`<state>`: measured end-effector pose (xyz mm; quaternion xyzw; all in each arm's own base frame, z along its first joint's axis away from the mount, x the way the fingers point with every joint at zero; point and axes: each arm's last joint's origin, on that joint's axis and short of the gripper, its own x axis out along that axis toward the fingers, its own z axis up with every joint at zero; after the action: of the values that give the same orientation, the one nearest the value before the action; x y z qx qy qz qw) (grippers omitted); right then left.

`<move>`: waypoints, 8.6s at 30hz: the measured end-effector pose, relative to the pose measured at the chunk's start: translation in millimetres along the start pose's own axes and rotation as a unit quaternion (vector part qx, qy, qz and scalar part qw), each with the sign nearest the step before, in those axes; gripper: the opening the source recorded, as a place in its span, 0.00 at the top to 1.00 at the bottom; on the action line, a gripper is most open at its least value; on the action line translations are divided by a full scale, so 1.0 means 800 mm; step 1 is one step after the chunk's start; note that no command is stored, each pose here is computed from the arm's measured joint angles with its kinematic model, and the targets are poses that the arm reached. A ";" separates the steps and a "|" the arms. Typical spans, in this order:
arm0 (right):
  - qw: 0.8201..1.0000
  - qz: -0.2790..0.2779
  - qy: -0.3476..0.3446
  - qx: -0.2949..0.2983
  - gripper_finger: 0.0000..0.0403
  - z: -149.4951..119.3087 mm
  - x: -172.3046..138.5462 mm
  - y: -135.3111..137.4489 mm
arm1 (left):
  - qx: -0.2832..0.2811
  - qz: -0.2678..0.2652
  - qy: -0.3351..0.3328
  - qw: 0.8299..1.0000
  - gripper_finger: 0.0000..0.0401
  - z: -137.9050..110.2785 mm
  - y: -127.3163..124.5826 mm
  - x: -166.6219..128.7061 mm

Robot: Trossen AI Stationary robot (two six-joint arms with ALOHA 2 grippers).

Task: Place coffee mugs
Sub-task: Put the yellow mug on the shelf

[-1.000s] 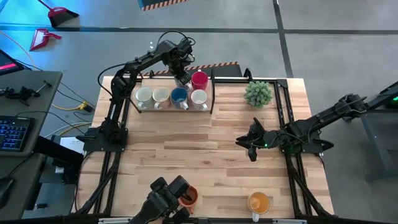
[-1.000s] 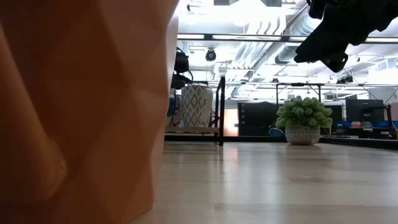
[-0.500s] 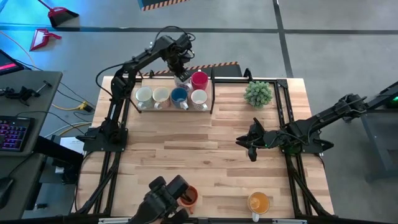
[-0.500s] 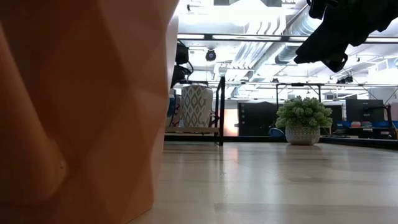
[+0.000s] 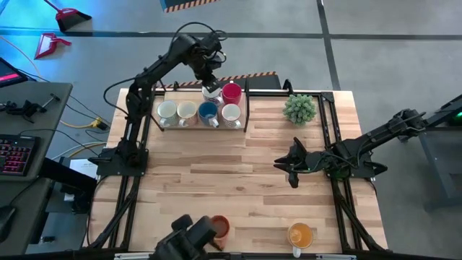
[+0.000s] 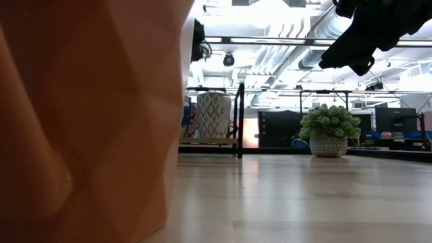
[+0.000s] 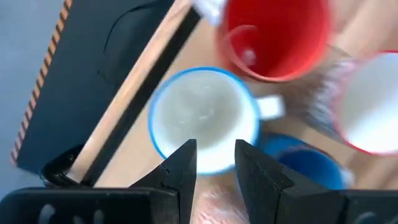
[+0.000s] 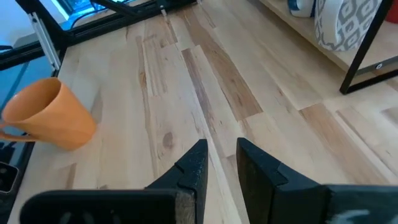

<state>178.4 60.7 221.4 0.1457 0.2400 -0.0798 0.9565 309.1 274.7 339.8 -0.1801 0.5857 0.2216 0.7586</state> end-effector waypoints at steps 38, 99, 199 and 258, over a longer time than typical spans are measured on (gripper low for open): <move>0.999 0.025 -0.034 0.031 0.83 0.028 0.012 -0.026 | 0.222 -0.187 -0.221 0.931 0.77 -0.270 -0.180 -0.210; 0.975 0.083 0.206 -0.020 0.83 0.149 -0.067 0.028 | 0.155 -0.275 -0.577 0.753 0.77 -0.313 -0.217 -0.002; 0.863 -0.085 0.484 -0.117 1.00 -0.048 0.101 0.166 | 0.181 -0.277 -0.559 0.760 0.77 -0.309 -0.218 -0.023; 0.845 -0.262 0.375 0.277 1.00 0.095 0.238 -0.026 | 0.141 -0.307 -0.524 0.782 0.77 -0.311 -0.218 -0.017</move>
<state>372.9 1.2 188.2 0.3547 0.5779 -0.3300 0.6567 200.6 -5.6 293.9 -0.0974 0.0369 -0.0481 0.9934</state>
